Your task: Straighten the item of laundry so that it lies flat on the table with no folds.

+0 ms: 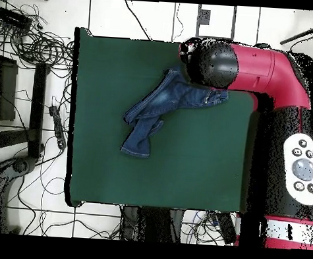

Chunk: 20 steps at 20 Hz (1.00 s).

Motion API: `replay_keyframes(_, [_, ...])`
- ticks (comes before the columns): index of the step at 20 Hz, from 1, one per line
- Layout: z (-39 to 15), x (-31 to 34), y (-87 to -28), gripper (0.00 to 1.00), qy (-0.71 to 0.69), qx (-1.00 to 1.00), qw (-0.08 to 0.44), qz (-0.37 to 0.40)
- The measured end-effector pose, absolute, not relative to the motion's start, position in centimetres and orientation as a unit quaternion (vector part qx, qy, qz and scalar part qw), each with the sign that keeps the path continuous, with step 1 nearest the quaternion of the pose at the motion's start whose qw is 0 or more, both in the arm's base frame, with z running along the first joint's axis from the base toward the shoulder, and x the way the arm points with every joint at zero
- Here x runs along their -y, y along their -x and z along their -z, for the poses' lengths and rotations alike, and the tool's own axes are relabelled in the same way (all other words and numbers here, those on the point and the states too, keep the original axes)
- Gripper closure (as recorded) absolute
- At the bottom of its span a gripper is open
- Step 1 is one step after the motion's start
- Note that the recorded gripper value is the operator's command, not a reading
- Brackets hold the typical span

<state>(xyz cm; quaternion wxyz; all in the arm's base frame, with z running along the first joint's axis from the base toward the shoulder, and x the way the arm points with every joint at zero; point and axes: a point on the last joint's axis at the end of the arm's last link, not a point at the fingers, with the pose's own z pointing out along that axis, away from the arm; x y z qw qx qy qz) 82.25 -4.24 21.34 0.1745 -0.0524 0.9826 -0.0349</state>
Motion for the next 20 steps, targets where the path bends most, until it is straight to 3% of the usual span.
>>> replay_keyframes(20, [-23.2,7.2,-81.0,0.0,0.036,-0.986,0.161,0.011])
